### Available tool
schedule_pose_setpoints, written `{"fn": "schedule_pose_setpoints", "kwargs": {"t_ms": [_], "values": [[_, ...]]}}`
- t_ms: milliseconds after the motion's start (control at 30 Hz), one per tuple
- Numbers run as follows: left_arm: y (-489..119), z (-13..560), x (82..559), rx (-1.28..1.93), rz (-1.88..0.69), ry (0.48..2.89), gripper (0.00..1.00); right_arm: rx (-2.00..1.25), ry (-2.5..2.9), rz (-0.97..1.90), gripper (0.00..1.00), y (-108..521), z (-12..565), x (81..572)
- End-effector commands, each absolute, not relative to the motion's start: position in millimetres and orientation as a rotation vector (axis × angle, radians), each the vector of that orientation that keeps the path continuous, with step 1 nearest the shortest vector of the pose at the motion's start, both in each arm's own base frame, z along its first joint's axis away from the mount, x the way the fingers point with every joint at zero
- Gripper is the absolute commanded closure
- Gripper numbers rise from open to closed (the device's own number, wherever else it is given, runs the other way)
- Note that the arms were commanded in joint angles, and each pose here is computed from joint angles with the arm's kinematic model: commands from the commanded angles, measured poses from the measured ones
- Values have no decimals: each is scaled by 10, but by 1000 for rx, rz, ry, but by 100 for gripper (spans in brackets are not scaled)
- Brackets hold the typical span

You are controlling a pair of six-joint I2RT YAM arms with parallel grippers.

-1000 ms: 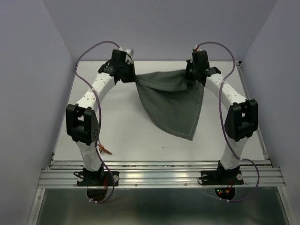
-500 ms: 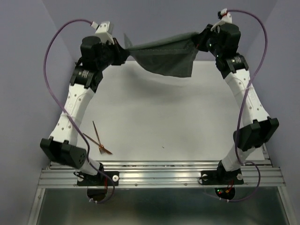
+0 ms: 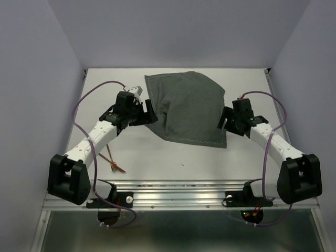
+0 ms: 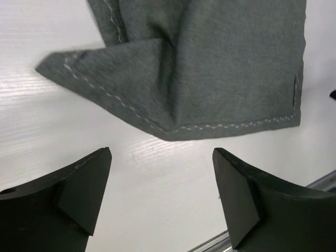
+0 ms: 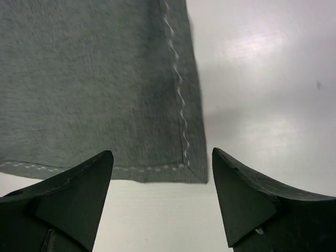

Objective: Fold the napkin into a case and place the utensils inside
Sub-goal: Flatten out the crumpled napkin at the center of the board.

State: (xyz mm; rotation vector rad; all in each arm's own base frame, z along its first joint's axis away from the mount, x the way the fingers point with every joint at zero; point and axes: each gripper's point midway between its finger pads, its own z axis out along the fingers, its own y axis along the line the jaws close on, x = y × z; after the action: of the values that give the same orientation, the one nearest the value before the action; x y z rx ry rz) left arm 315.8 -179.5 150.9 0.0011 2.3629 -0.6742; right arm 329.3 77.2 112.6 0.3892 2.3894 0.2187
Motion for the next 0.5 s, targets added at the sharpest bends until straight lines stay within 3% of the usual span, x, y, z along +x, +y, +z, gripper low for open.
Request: {"fn": "schedule_pose_setpoints", "kwargs": {"t_ms": [0,133,300,467], "values": [[-1734,1905,3502,-27,-587,2235,12,547,2300,122,19,542,1330,3274],[-1659,1777,3660,-82,-482,2312,28,532,2299,142,19,583,1432,3335],[-1554,1540,3649,-134,-405,2363,30,536,2325,136,21,594,1376,3343],[-1444,1147,3686,-236,-350,2460,25,543,2366,176,22,670,1240,3322]]}}
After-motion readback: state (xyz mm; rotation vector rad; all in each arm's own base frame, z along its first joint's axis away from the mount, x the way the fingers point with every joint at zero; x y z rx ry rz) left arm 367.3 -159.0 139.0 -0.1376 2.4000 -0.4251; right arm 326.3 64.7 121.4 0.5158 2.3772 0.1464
